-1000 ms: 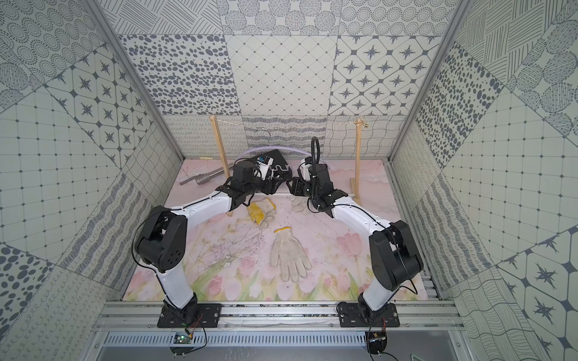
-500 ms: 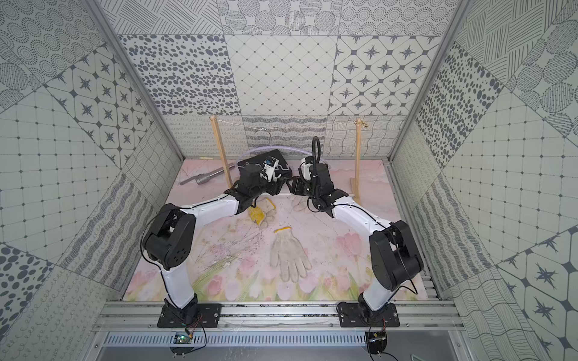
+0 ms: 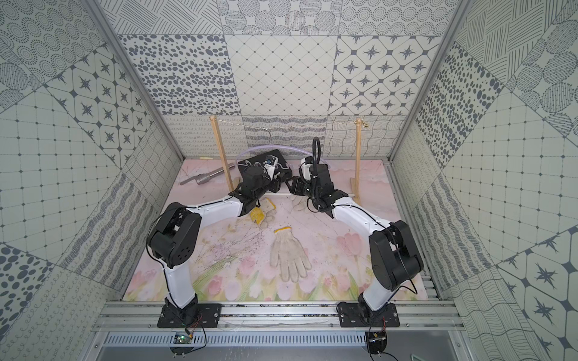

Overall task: Clip the gloves onto a hanger to dry
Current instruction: Open the clamp at the hanger.

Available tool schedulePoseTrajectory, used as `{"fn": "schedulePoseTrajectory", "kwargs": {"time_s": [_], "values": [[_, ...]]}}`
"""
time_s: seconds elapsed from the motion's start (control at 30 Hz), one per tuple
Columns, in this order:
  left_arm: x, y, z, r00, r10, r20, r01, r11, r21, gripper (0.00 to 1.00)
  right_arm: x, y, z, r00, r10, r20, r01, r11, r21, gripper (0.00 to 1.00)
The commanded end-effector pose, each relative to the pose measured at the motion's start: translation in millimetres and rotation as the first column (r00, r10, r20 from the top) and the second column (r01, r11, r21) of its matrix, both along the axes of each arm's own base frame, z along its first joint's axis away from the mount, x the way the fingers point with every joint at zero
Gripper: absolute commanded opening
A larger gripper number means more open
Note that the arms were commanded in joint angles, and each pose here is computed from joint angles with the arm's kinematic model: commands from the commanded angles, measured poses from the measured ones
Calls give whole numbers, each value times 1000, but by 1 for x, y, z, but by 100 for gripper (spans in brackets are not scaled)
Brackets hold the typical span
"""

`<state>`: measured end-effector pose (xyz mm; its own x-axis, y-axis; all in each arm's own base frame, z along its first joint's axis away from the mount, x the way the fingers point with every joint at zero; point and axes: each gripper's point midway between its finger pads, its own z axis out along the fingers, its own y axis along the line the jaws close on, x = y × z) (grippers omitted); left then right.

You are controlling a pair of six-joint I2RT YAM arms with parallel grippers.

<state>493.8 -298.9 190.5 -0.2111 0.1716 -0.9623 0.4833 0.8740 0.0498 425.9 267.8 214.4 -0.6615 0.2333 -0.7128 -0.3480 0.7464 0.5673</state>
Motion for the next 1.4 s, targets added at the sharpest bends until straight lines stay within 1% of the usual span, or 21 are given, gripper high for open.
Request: {"fn": "schedulePoseTrajectory", "kwargs": {"time_s": [0.0,0.2,0.37,0.63,0.73,0.87,1.07,1.2,1.37], "values": [[13,4,28,994,79,81,-72,994,-88,60,2,-2,29,997,-12,76,8,998,58,49],[12,3,29,993,77,86,-68,992,-107,45,1,-4,31,997,-16,79,12,998,60,49],[8,0,28,995,55,84,-45,993,-112,37,1,-4,30,997,-14,77,9,998,60,49],[1,-3,29,997,20,73,-12,994,-111,14,2,-7,31,997,-17,79,13,998,54,49],[-1,-4,30,998,12,68,-4,993,-114,9,2,-8,29,997,-20,73,16,999,50,49],[-3,-7,28,999,-12,47,17,993,-114,0,1,-8,26,998,-8,70,6,999,38,49],[-8,-8,29,999,-30,12,31,992,-125,0,-9,0,14,996,79,49,-79,997,0,50],[-9,-11,25,998,-47,-28,44,993,-112,0,-20,5,3,991,132,30,-132,991,-20,50],[-12,-14,21,995,-68,-73,60,993,-103,0,-41,25,-16,969,245,31,-241,967,-80,49]]}}
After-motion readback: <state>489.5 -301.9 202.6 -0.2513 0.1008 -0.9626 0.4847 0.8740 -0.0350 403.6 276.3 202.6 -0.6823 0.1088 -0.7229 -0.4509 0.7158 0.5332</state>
